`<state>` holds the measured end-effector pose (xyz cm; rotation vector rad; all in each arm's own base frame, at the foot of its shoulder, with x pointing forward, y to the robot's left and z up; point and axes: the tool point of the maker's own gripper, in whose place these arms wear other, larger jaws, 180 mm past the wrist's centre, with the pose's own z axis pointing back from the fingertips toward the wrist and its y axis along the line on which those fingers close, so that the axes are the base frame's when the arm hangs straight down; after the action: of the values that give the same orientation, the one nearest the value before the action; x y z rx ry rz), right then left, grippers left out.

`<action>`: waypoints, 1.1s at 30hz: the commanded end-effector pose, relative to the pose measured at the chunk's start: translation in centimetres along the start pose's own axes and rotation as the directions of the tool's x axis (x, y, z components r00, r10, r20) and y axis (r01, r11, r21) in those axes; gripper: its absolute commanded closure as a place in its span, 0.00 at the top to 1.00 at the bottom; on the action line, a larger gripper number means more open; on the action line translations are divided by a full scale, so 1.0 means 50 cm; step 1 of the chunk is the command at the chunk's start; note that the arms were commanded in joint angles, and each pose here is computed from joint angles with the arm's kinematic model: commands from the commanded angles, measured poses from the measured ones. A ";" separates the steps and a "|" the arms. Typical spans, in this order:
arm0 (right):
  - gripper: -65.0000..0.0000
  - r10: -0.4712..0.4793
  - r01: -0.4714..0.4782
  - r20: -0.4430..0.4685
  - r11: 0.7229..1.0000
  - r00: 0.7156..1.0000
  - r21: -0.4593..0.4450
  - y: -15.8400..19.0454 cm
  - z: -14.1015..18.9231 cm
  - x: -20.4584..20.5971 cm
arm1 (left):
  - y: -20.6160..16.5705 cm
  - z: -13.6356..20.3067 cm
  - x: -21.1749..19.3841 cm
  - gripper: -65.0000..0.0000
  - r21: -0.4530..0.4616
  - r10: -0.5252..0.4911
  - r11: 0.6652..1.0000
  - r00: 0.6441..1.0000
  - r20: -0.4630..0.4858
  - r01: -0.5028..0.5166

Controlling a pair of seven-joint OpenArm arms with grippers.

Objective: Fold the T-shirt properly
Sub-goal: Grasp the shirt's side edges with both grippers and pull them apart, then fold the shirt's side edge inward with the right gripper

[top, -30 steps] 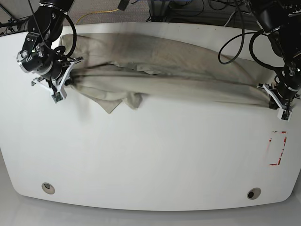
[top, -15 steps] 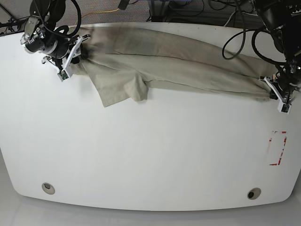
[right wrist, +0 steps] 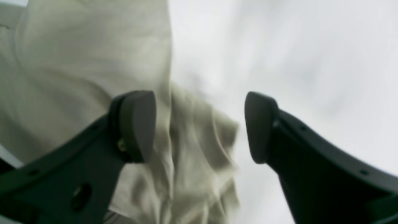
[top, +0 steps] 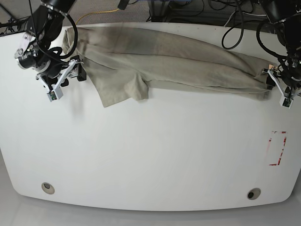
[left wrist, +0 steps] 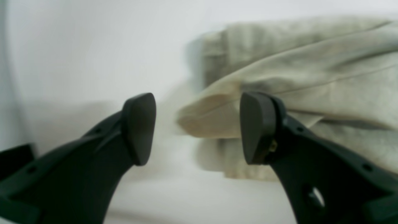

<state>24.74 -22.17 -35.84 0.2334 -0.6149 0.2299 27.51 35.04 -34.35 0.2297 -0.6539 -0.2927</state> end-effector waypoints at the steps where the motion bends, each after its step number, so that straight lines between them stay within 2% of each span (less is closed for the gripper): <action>1: 0.60 0.006 -0.007 0.044 0.999 0.999 0.034 0.000 -0.020 0.045 | 0.025 0.035 0.067 0.59 0.051 -0.048 0.998 0.995 0.092 0.043; 7: 0.60 0.005 -0.016 0.061 0.984 0.998 0.180 0.054 -0.107 0.101 | 0.002 0.040 0.081 0.59 0.046 -0.042 0.998 0.992 0.116 0.037; 11: 0.60 -0.020 0.010 0.042 0.971 0.999 0.239 0.084 -0.145 0.093 | -0.003 0.038 0.080 0.59 0.040 -0.036 0.999 0.993 0.116 0.032; 16: 0.60 -0.069 0.054 0.045 0.961 0.997 0.270 0.094 -0.167 0.083 | -0.006 0.037 0.075 0.59 0.038 -0.035 0.999 0.993 0.110 0.031; 27: 0.58 -0.024 0.011 0.032 0.939 0.999 0.344 0.159 -0.201 0.073 | -0.009 0.035 0.064 0.59 0.031 -0.033 0.999 0.995 0.098 0.030; 28: 0.56 -0.021 0.008 0.034 0.938 0.999 0.346 0.162 -0.201 0.075 | -0.009 0.035 0.064 0.59 0.031 -0.033 0.999 0.995 0.098 0.030; 30: 0.43 -0.019 0.005 0.037 0.939 0.999 0.345 0.162 -0.202 0.078 | -0.009 0.035 0.064 0.59 0.031 -0.033 0.999 0.995 0.098 0.030; 33: 0.14 0.002 -0.012 0.032 0.947 0.999 0.321 0.153 -0.203 0.080 | -0.010 0.035 0.063 0.59 0.030 -0.033 0.999 0.995 0.096 0.030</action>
<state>30.31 -10.97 -41.20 0.5764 -0.5854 0.3183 27.95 32.91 -32.84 0.2324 -0.7079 -0.3187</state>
